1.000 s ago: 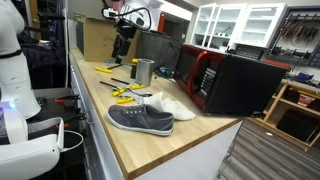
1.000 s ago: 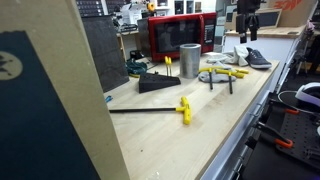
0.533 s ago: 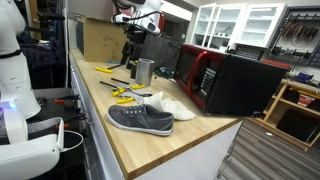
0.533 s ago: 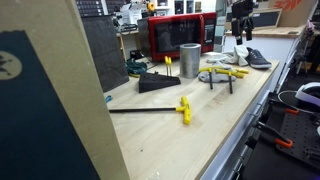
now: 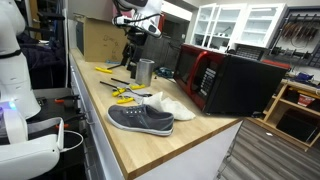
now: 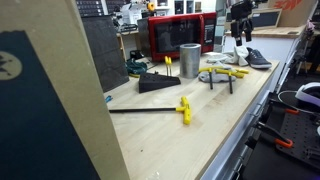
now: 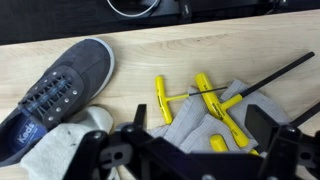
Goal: Move one black and yellow object in the metal tin, then to the black holder
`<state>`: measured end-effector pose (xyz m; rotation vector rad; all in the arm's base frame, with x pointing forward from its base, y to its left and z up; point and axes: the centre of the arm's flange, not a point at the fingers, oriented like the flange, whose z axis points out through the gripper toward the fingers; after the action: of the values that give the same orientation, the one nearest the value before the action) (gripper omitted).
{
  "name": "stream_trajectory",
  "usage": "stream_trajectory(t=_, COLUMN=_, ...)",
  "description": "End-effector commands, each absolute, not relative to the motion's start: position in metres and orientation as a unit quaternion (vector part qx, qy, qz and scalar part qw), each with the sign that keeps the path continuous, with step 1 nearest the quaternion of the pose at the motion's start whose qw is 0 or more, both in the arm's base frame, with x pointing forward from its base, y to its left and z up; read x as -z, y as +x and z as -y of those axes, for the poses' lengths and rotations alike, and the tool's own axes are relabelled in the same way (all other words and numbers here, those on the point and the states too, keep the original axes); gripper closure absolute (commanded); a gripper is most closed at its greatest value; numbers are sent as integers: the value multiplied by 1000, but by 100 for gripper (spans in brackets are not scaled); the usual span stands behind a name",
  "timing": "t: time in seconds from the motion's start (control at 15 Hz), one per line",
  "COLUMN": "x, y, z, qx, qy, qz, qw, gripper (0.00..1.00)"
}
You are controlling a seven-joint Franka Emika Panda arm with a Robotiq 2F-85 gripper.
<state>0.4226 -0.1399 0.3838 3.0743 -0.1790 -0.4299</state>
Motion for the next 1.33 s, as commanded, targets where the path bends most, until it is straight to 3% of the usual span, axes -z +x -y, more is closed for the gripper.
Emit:
stream_trajectory(t=0.0, x=-384, y=423, z=140, qx=138, qy=989, qz=58, qw=16, gripper=0)
stream_trajectory(t=0.93, x=-357, y=373, z=146, qx=-23, qy=998, qz=-50, qw=32, gripper=0)
stream_trajectory(t=1.27, x=-337, y=373, z=165, qx=-39, qy=997, qz=-52, qw=28, gripper=0)
